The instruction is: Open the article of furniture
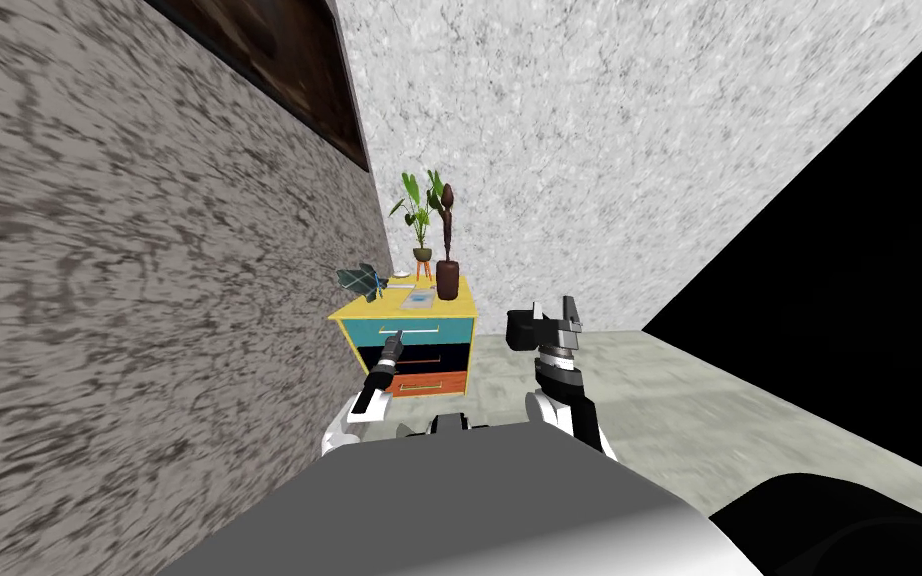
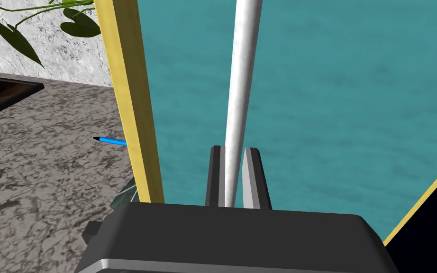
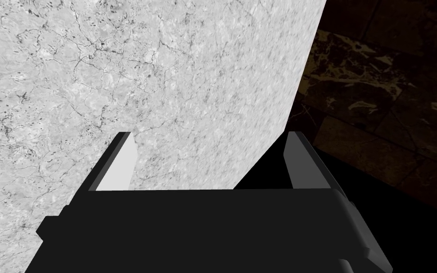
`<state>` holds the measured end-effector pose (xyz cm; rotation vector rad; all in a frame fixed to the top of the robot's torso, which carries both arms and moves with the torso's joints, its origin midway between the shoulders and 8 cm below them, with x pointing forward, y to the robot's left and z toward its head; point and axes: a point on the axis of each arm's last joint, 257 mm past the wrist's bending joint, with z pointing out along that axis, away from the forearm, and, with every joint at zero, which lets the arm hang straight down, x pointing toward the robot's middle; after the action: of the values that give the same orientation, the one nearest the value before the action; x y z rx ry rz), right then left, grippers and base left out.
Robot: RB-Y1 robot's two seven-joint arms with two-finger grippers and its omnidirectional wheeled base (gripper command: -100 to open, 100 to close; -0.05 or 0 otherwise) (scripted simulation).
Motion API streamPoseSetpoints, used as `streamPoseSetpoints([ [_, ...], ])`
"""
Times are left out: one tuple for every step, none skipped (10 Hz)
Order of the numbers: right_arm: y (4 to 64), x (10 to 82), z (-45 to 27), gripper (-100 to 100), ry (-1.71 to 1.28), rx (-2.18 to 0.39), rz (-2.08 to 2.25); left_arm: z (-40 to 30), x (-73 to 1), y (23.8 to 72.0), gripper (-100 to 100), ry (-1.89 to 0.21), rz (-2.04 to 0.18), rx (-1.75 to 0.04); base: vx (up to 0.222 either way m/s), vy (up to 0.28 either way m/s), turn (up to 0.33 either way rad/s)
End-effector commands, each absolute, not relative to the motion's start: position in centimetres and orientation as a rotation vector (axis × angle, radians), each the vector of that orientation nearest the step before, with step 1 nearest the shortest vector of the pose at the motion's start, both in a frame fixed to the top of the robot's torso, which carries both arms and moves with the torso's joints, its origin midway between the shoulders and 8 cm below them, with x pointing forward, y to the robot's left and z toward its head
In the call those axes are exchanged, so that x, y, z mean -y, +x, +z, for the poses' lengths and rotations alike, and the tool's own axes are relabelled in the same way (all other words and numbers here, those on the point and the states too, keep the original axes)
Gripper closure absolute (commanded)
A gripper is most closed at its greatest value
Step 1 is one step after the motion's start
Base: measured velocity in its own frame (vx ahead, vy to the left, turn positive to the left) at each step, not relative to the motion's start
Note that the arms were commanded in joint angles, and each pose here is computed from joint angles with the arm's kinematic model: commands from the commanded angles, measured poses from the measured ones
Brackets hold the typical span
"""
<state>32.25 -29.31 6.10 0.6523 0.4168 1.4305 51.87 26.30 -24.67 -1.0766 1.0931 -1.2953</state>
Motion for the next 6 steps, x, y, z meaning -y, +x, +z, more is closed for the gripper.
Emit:
streamPoseSetpoints([
  [32.25, 29.3, 6.1, 0, 0.652, -0.417, 1.431, -24.38, -26.21, 51.84, 100, -1.073, -1.299, -1.095, -0.185, -0.003, 0.015],
  [32.25, 29.3, 6.1, 0, 0.652, -0.417, 1.431, -24.3, -26.15, 51.81, 100, -1.073, -1.301, -1.097, -0.19, 0.0, 0.021],
  [32.25, 29.3, 6.1, 0, 0.652, -0.417, 1.431, -24.22, -26.1, 51.79, 100, -1.072, -1.302, -1.099, -0.187, -0.005, 0.022],
  [32.25, 29.3, 6.1, 0, 0.652, -0.417, 1.431, -24.66, -26.03, 51.73, 100, -1.079, -1.298, -1.105, -0.089, -0.007, 0.002],
  [32.25, 29.31, 6.09, 0, 0.652, -0.417, 1.431, -24.87, -25.94, 51.48, 100, -1.082, -1.298, -1.111, -0.12, -0.012, 0.025],
  [32.25, 29.3, 6.1, 0, 0.652, -0.417, 1.431, -24.74, -25.88, 51.4, 100, -1.079, -1.301, -1.111, -0.186, 0.006, 0.031],
])
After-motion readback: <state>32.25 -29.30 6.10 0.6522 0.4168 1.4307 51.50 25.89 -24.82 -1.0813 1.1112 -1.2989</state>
